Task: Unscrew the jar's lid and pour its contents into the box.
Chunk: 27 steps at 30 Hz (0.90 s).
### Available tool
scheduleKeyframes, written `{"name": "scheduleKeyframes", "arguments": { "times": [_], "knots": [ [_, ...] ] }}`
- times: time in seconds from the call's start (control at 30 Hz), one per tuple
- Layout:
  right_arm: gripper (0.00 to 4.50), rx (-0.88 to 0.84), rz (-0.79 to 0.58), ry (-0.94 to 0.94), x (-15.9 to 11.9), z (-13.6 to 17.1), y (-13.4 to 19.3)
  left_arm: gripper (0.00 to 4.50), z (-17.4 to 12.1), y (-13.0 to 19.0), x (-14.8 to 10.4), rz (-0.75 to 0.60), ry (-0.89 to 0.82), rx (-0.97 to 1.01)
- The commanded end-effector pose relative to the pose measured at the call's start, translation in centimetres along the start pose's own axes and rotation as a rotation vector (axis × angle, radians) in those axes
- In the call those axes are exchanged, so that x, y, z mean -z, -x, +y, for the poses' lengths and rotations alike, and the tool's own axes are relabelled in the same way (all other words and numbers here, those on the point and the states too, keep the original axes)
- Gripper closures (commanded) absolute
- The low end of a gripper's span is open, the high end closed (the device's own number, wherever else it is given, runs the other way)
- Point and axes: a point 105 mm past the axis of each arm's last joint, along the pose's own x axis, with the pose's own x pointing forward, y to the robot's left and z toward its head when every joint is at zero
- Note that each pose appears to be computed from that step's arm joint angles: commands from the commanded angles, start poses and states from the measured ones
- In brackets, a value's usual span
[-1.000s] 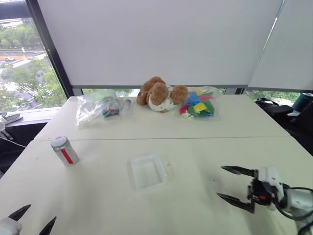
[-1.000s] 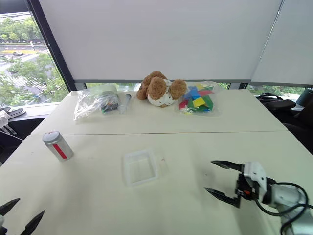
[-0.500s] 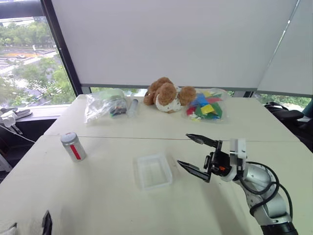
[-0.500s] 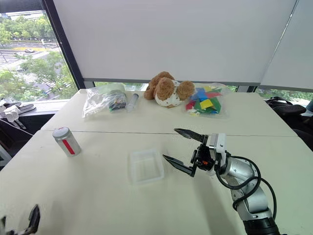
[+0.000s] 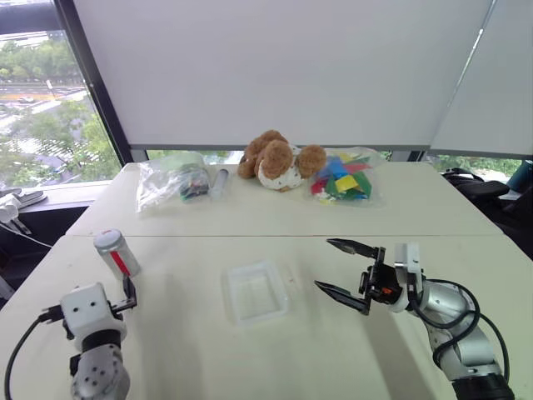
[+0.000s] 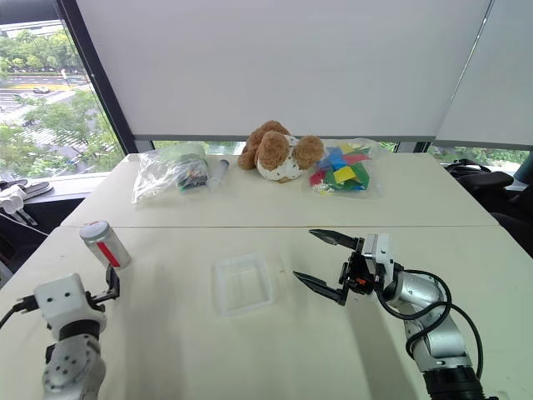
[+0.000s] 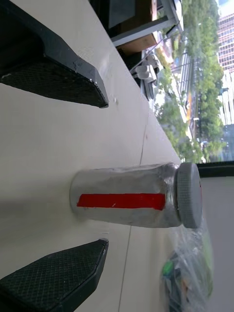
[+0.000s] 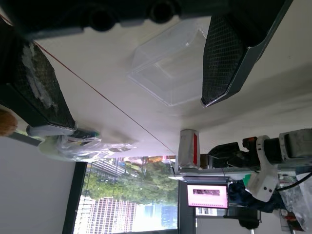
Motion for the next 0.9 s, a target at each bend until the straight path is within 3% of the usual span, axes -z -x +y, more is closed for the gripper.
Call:
{"name": "scheduleKeyframes", "arguments": {
  "times": [0.03,0.47,0.87,0.9],
  "knots": [
    [0.00,0.003,-0.023,0.050,-0.9,-0.3,0.2,0.07,-0.4,-0.8,-0.5,-0.021,-0.008,-0.032],
    [0.00,0.009,-0.021,0.040,-0.3,0.7,0.8,0.07,-2.7,-5.8,-0.5,-0.052,0.012,0.030],
    [0.00,0.024,-0.014,0.040,-0.2,1.0,0.9,0.07,-2.7,-8.4,-0.5,-0.075,0.001,-0.008],
    [0.00,0.025,-0.013,0.040,-0.2,1.0,0.9,0.31,-2.8,-8.6,-0.4,-0.072,0.000,-0.006]
  ]
}}
